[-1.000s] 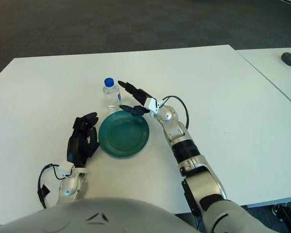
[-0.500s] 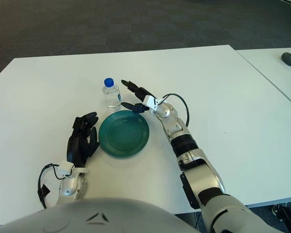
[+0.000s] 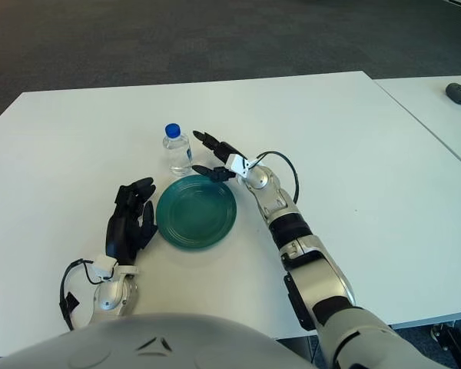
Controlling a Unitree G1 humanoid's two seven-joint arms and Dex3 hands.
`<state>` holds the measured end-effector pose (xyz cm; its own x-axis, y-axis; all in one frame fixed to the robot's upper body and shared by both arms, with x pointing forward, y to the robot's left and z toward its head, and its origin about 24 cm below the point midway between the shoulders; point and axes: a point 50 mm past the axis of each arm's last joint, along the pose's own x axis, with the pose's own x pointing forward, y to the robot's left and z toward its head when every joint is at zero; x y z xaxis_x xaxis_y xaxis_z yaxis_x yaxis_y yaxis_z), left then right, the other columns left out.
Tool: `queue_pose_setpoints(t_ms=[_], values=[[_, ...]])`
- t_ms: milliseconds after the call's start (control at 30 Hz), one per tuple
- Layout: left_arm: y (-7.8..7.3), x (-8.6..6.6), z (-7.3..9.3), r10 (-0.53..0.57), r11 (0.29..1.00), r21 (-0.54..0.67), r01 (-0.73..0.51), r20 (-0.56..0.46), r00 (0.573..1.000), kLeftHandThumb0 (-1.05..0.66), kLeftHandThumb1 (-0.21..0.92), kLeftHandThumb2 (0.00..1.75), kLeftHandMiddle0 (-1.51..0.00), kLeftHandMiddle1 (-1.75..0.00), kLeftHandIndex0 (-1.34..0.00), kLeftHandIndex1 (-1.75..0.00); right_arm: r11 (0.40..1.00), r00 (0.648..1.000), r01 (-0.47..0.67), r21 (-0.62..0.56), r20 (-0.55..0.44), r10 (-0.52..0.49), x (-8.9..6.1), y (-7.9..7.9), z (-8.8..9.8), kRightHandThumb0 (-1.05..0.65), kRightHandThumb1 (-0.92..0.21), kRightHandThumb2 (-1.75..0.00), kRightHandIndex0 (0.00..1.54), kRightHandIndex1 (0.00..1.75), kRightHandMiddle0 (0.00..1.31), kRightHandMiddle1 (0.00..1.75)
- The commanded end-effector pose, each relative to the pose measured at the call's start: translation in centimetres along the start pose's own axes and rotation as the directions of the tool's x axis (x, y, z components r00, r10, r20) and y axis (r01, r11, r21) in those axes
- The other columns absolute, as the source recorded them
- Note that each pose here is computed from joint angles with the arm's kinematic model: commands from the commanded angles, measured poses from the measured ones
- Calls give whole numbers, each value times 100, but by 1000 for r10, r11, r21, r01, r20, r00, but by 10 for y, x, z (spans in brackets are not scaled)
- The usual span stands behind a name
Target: Put the bottle into the plate.
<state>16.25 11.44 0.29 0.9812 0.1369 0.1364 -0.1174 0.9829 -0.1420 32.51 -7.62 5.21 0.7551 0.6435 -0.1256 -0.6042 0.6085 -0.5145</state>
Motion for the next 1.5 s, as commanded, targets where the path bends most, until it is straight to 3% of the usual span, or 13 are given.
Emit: queue_pose_setpoints(t_ms=[0,233,633,867,1467], values=[[5,-55,-52,91,996,6,-94,-297,950,-69,92,61,-60,-81,-21,-103,999,997,4,-47,82,0,17,-2,21,-105,-92,-57,0,0,0,0],[3,-57,-52,100,995,10,-102,-301,948,-69,92,62,-59,-80,-21,-102,999,996,-11,-35,89,14,28,18,26,-105,-92,-53,0,0,0,0],[-5,-63,-54,59,998,37,-50,-311,948,-74,92,70,-56,-75,-16,-100,999,996,-34,3,79,34,38,27,26,-105,-92,-51,0,0,0,0],[-25,-63,-43,4,1000,3,-3,-261,965,-72,92,68,-56,-72,-14,-101,999,996,-53,-1,74,53,41,32,26,-105,-92,-51,0,0,0,0],[-33,-74,-44,-15,998,-57,0,-272,962,-63,92,67,-50,-66,-5,-104,994,992,-88,69,93,81,45,49,25,-105,-92,-51,2,1,4,2]])
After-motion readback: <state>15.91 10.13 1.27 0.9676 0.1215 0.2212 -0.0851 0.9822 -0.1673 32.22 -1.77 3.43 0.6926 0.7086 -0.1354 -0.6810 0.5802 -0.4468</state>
